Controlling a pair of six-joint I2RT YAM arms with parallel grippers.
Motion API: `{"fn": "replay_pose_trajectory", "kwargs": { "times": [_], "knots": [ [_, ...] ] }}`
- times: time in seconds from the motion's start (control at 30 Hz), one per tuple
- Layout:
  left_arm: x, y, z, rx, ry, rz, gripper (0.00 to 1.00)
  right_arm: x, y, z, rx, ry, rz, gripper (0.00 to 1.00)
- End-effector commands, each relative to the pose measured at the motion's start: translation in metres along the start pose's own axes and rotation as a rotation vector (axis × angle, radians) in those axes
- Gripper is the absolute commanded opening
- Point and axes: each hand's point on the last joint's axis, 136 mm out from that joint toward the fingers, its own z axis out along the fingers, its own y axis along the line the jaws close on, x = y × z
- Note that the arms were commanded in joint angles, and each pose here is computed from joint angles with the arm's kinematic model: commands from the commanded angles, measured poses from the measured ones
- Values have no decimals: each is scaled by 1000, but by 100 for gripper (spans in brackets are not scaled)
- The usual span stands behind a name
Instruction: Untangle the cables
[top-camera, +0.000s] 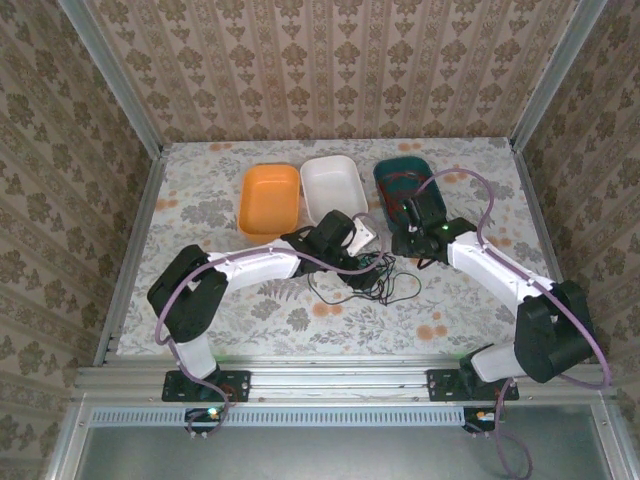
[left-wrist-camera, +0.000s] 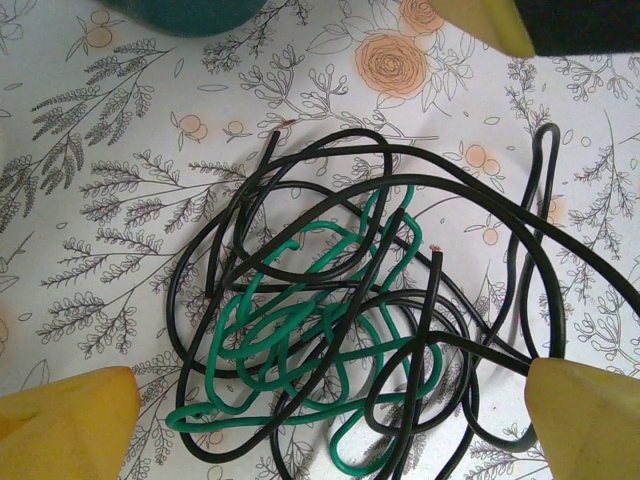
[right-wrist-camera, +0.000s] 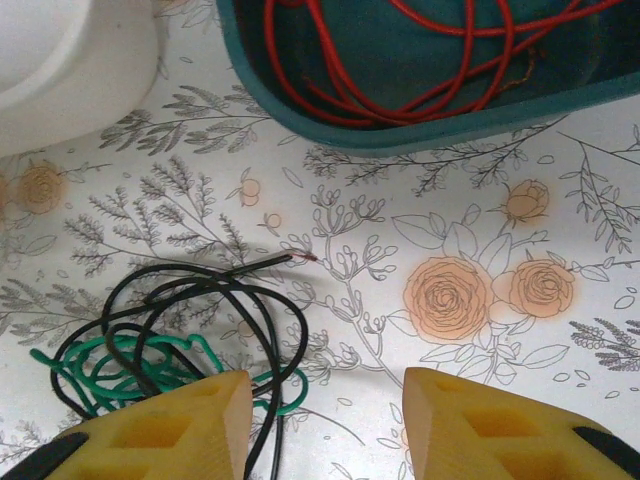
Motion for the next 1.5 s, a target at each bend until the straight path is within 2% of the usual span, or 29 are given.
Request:
{"fn": "replay_pose_trajectory", "kwargs": {
  "times": [0.0,0.2,0.4,0.7,0.8,0.9,0.97,1.13,1.2,1.33,1.47],
  "knots": [
    [-14,-6,-9,14,-18,45,100,10,-10,5,17,39,30,45],
    [-26,-16,-13,62,-41,54,100,6,-12,7,-3,22,70,44],
    [-37,-15,5,74,-36,44,100,5,-12,5,-7,14,73,44],
    [-30,-11,27,71,18,30,97,2,-16,-3,-13,-13,71,42],
    [-23,-9,31,64,42,29,94,1,-18,-5,-13,-22,71,42],
    [-16,-6,34,58,69,27,84,1,-19,-6,-13,-28,72,41],
    [-13,-5,36,57,77,25,73,1,-19,-6,-15,-29,72,41],
    [-21,-3,34,45,57,22,27,3,-9,-6,-75,-16,52,40],
    [-31,-1,28,38,24,13,16,7,1,-5,-128,2,38,41],
    [-55,8,6,35,-80,-33,8,13,22,0,-199,53,-46,43],
    [-75,17,-20,61,-179,-97,6,22,39,16,-250,135,-97,44]
  ]
}}
